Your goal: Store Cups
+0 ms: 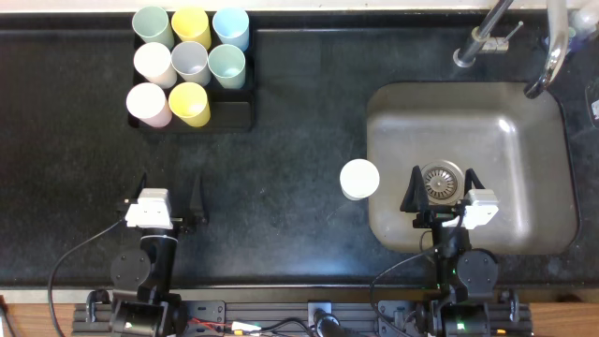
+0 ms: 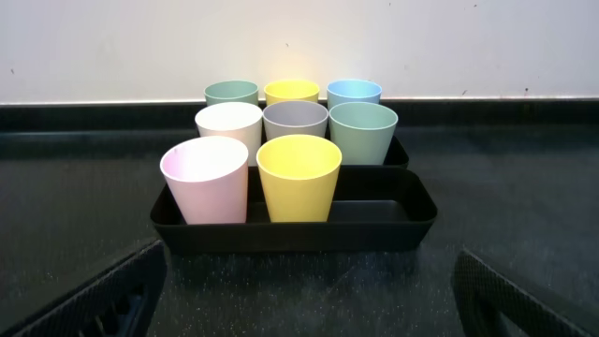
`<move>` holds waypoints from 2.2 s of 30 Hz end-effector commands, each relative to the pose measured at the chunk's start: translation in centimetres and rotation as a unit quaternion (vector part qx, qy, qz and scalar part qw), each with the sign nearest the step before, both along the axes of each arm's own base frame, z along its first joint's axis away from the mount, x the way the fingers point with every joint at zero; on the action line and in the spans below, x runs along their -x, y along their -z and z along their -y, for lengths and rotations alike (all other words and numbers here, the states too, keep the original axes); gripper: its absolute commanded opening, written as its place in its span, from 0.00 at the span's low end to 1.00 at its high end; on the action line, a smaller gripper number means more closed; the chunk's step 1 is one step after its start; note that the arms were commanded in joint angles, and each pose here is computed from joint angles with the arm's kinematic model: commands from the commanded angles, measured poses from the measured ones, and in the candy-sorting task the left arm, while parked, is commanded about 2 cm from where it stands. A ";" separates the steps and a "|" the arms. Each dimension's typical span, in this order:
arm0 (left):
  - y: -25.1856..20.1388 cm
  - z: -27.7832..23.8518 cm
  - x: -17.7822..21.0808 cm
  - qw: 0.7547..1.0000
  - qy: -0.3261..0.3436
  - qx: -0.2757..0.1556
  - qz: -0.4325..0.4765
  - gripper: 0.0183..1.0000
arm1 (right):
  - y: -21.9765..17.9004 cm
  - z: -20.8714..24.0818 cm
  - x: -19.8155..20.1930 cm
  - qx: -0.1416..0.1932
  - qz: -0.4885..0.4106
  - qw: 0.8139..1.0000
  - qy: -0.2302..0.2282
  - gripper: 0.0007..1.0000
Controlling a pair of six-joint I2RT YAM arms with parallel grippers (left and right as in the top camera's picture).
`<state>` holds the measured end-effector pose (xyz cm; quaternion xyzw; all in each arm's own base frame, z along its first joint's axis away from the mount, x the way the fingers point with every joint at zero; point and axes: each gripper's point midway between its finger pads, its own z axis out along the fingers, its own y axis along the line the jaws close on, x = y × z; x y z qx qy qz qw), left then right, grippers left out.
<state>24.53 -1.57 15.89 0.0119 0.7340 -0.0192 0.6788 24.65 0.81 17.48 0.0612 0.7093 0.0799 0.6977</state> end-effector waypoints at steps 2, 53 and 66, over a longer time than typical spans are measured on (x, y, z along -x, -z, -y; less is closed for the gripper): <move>0.1 -0.1 0.0 1.000 0.000 0.004 0.002 1.00 | -0.1 0.0 0.1 -0.002 0.001 1.000 0.000 0.99; 0.1 0.0 0.0 1.000 0.000 0.004 0.002 1.00 | 8.0 -9.0 -4.3 0.242 -0.630 0.684 -0.277 0.30; 0.1 0.0 0.0 1.000 0.000 0.004 0.002 1.00 | -0.3 -12.4 -6.6 0.225 -0.572 0.737 -0.281 0.04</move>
